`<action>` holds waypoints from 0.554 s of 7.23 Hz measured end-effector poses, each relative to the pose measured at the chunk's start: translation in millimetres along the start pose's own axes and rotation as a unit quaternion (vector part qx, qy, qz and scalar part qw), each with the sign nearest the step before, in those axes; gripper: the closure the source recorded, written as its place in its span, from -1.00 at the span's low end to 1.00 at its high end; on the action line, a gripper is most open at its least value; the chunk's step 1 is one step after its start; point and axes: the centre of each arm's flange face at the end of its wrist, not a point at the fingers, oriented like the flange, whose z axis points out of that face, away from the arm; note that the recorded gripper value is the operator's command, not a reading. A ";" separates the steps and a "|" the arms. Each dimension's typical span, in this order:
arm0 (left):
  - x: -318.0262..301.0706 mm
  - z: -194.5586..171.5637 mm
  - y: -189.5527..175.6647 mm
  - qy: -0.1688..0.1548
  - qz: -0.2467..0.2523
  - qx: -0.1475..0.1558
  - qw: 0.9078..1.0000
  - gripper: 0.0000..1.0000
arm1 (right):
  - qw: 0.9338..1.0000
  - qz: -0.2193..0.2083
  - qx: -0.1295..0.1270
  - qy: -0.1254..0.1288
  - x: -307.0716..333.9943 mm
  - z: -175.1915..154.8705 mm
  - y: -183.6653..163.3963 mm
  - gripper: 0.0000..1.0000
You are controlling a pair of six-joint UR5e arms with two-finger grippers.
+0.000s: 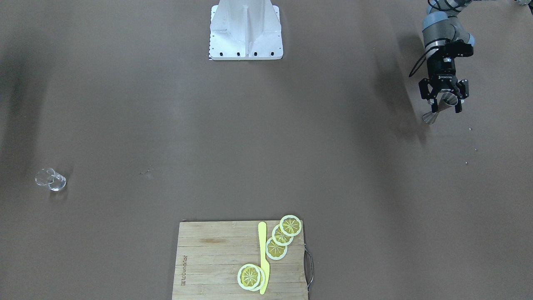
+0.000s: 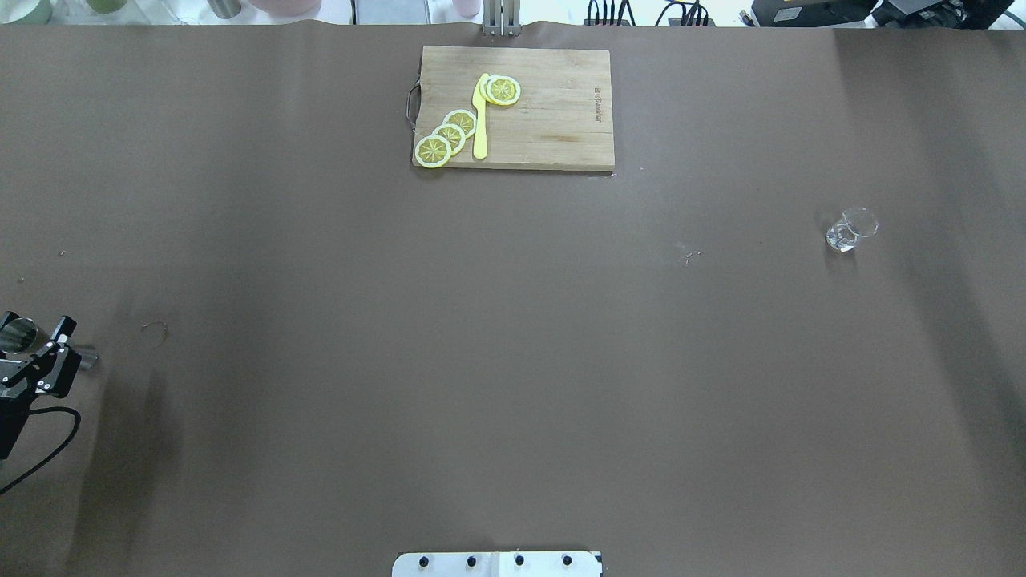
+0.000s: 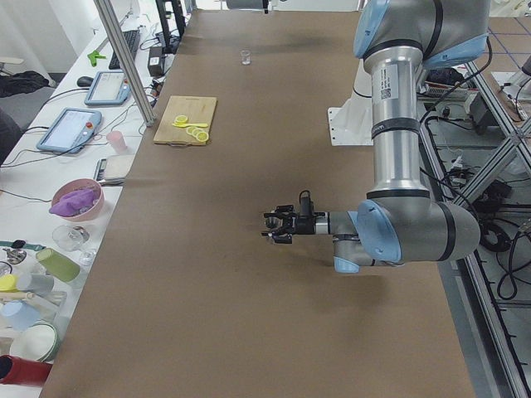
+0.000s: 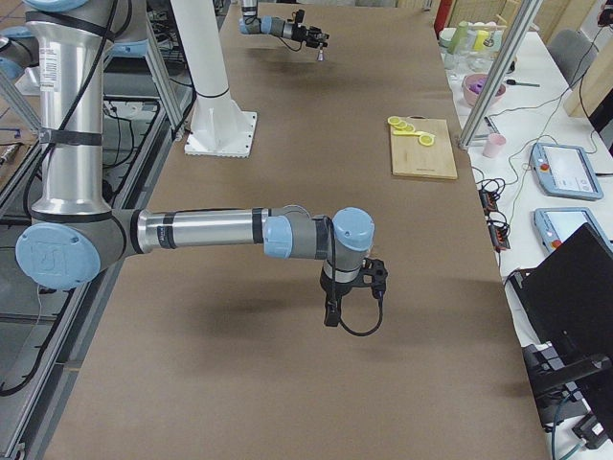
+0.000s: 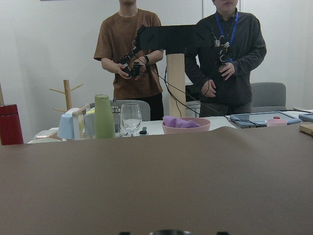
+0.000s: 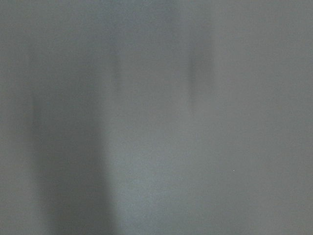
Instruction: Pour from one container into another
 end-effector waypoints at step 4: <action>3.5 -1.4 -5.6 0.003 -0.007 0.000 1.000 -0.94 | 1.000 0.009 0.008 -0.011 5.5 -8.0 0.3 -1.00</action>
